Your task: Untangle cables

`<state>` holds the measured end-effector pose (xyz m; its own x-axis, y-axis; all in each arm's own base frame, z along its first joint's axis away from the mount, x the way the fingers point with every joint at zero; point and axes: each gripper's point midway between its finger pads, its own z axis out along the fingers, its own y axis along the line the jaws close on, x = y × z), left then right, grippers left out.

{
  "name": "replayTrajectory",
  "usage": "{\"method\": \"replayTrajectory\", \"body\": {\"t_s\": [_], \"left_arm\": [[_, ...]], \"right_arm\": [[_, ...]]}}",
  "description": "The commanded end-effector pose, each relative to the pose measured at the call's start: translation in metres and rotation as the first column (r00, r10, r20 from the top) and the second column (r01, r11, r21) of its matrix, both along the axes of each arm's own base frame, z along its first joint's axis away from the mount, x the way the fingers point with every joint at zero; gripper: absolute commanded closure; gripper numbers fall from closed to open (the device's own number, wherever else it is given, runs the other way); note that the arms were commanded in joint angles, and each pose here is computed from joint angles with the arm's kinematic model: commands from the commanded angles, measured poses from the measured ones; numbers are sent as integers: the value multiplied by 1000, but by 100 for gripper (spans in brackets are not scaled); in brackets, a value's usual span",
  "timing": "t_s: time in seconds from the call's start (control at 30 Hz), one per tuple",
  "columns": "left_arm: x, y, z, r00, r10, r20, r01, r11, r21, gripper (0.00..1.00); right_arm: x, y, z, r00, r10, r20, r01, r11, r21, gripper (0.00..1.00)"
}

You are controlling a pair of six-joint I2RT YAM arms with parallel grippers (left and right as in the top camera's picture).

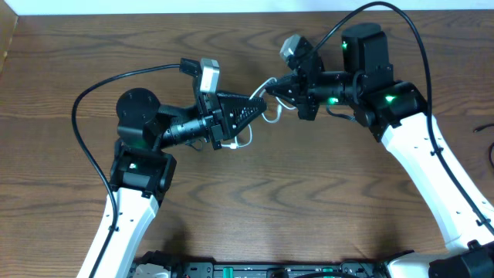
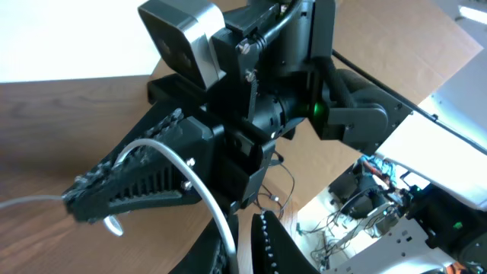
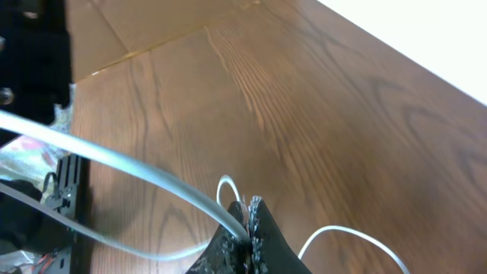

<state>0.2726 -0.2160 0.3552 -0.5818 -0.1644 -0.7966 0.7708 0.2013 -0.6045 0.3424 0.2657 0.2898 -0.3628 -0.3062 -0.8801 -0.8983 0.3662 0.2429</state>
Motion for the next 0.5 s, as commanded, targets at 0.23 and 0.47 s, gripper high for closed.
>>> {"method": "replayTrajectory", "body": {"t_s": [0.23, 0.47], "left_arm": [[-4, 1, 1, 994, -8, 106, 5, 1000, 31, 50], [-4, 1, 1, 991, -9, 134, 4, 999, 39, 43]], "right_arm": [[17, -28, -20, 983, -165, -82, 158, 984, -82, 99], [34, -52, -12, 962, -265, -73, 258, 962, -89, 99]]}}
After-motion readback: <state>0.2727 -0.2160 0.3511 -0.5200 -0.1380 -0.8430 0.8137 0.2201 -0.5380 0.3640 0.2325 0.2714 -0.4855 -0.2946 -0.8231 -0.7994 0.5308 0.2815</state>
